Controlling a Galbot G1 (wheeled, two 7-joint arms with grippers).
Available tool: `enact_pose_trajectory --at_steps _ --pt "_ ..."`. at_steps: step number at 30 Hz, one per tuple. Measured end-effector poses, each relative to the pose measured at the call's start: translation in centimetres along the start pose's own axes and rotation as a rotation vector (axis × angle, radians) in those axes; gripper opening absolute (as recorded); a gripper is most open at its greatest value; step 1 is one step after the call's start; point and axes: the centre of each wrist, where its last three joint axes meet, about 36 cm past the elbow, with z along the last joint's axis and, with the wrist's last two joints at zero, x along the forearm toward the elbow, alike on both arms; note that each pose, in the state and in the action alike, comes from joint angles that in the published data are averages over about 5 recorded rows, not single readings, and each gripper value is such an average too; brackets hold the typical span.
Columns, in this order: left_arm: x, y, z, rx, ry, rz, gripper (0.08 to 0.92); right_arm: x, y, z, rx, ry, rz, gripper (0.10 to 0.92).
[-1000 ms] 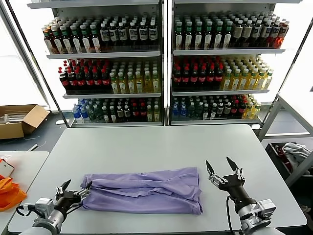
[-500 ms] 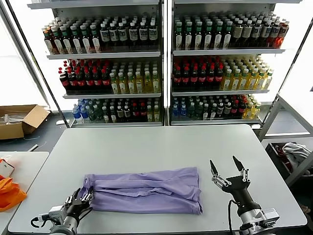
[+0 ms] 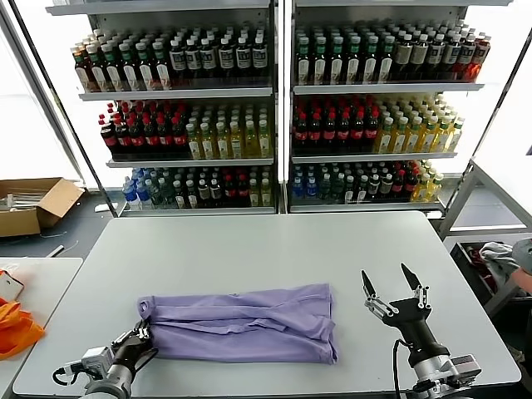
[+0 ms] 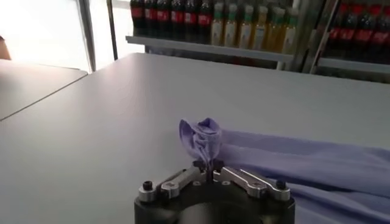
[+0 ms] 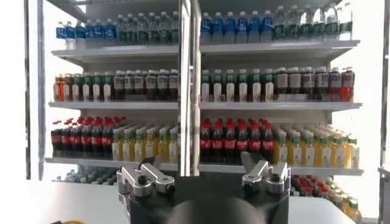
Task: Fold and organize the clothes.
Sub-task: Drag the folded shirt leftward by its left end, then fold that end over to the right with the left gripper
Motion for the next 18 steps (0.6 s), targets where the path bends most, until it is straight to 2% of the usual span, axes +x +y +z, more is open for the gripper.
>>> enact_pose_trajectory --at_steps 7,12,15,18 --pt "-0.3 8.0 -3.2 -0.013 -0.029 -0.080 0.096 0.0 0.2 0.1 -0.011 -0.007 -0.006 0.823" --pt "0.4 13.7 -6.6 -0.028 -0.076 -0.149 0.096 0.2 0.3 -0.1 -0.012 -0.013 -0.014 0.823" --pt "1.2 15.4 -8.4 -0.018 -0.108 -0.162 0.096 0.5 0.5 -0.2 -0.015 -0.017 -0.018 0.823" --pt "2.0 15.3 -10.0 -0.004 -0.149 -0.141 0.096 0.7 0.6 -0.4 -0.018 -0.020 -0.019 0.823"
